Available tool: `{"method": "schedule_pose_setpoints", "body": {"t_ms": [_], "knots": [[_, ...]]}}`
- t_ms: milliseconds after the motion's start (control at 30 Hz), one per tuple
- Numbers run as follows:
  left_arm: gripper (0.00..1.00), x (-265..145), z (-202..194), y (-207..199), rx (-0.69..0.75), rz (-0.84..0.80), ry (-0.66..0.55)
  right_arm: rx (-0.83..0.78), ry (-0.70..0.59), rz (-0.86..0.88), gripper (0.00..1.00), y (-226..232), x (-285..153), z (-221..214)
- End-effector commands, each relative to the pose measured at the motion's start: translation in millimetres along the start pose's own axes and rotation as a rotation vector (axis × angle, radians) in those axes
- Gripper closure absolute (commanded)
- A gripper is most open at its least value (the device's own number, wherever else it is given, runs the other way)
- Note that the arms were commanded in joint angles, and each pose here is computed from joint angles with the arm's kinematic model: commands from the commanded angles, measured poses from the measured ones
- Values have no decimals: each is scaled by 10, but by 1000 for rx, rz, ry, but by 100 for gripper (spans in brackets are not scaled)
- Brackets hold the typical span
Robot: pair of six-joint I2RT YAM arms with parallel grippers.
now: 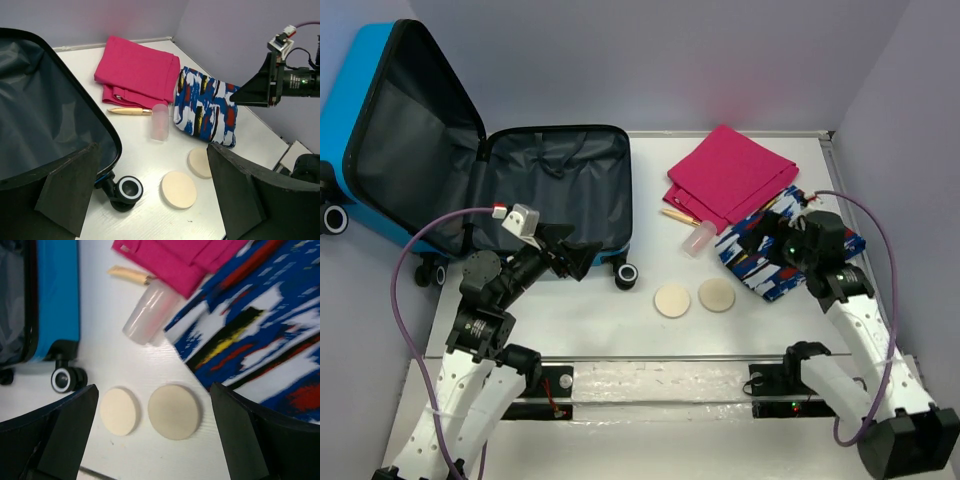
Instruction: Pack the luggage
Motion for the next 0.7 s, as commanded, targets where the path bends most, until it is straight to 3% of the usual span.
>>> {"method": "schedule_pose_setpoints", "body": {"t_ms": [0,133,367,667], "knots": [[1,-16,230,-126,52,-49,-49,-76,-15,77,0,463,277,-64],[1,-14,218,-123,44,-48,-46,-49,34,53,0,598,560,-258],[1,-1,207,-137,21,-58,-53,54,-38,16,3,619,766,-230],[1,92,66,-222,-3,-151,24,97,-2,-32,6,697,1142,-423]]}}
Point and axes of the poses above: each gripper's point midway between its finger pads, its own x axis out along the fingers, its own y axis along the line the jaws close on, z = x × y, the point moved 2 cm from there along -x, back along the fingers, and after that the axes turned 2 degrees about x, right-handed, at the moved point
